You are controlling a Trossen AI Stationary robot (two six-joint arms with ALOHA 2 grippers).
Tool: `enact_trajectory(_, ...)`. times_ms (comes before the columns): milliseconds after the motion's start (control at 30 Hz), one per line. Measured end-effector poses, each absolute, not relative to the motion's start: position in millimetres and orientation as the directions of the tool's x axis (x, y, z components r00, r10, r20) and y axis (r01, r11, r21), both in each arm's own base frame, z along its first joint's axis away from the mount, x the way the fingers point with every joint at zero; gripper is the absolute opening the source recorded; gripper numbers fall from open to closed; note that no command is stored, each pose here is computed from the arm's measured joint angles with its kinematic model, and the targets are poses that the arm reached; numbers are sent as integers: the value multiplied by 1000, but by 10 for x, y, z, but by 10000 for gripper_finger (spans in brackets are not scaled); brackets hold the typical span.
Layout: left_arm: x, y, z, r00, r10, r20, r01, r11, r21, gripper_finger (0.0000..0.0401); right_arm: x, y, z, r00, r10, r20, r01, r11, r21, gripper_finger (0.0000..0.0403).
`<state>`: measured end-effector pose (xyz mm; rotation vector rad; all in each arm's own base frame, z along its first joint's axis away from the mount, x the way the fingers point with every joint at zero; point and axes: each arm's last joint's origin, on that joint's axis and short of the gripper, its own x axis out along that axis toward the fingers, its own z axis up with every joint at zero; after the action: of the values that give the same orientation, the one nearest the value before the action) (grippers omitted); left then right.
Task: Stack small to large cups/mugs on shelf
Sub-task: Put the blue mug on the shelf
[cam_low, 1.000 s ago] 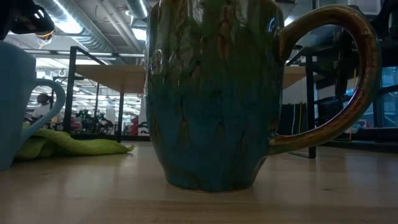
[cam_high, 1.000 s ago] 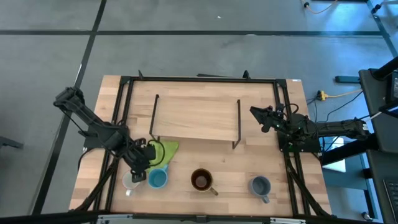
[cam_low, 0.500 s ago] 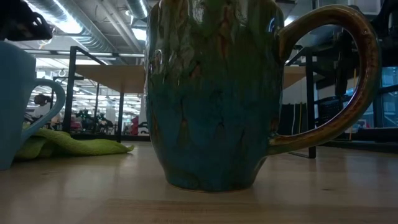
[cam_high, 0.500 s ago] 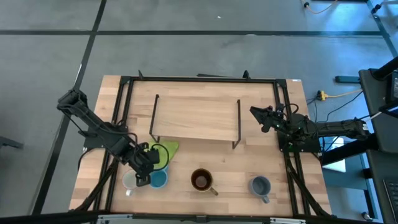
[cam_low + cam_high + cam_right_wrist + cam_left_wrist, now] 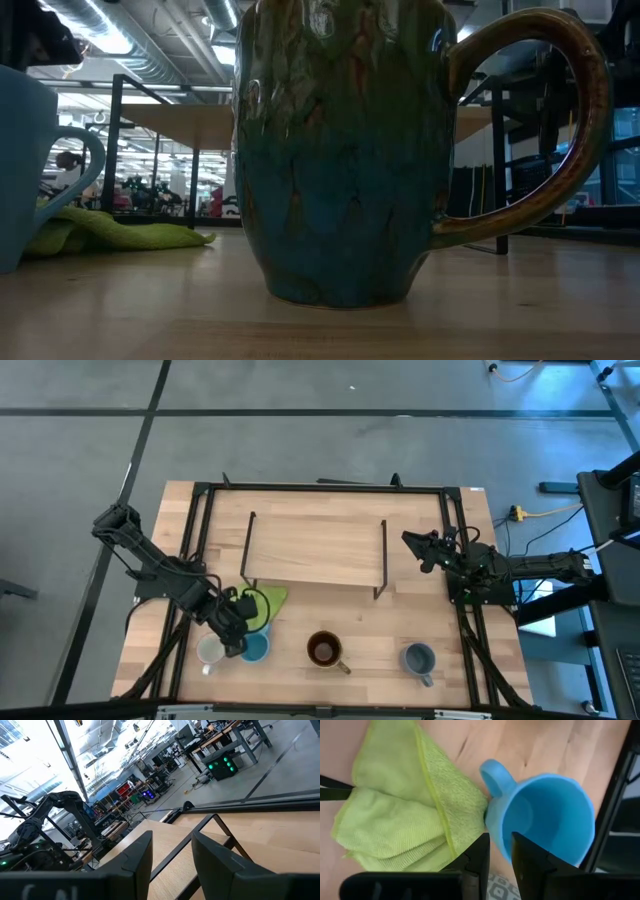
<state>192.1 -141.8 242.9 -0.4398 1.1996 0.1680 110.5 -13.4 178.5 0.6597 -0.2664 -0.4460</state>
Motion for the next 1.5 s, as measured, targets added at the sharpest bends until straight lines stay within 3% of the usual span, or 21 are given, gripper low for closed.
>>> enact_trajectory(433, 1907, -1486, 2346, 314, -89, -945, -325, 925, -195, 72, 1105, -134, 1784, 873, -478, 96, 314, 701, 640, 138)
enact_trajectory(900, 1864, -1595, 2340, 328, -116, -937, -317, 921, -225, 136, 1106, -134, 1781, 873, -478, 93, 316, 701, 639, 138)
enact_trajectory(1133, 1911, -1550, 2311, 341, -62, -938, -349, 918, -188, 137, 1105, -134, 1781, 873, -478, 94, 315, 701, 639, 138)
enact_trajectory(1500, 2034, -1620, 2067, 243, -49, -969, -344, 930, -133, 138, 1105, -134, 1782, 873, -478, 94, 315, 701, 640, 138)
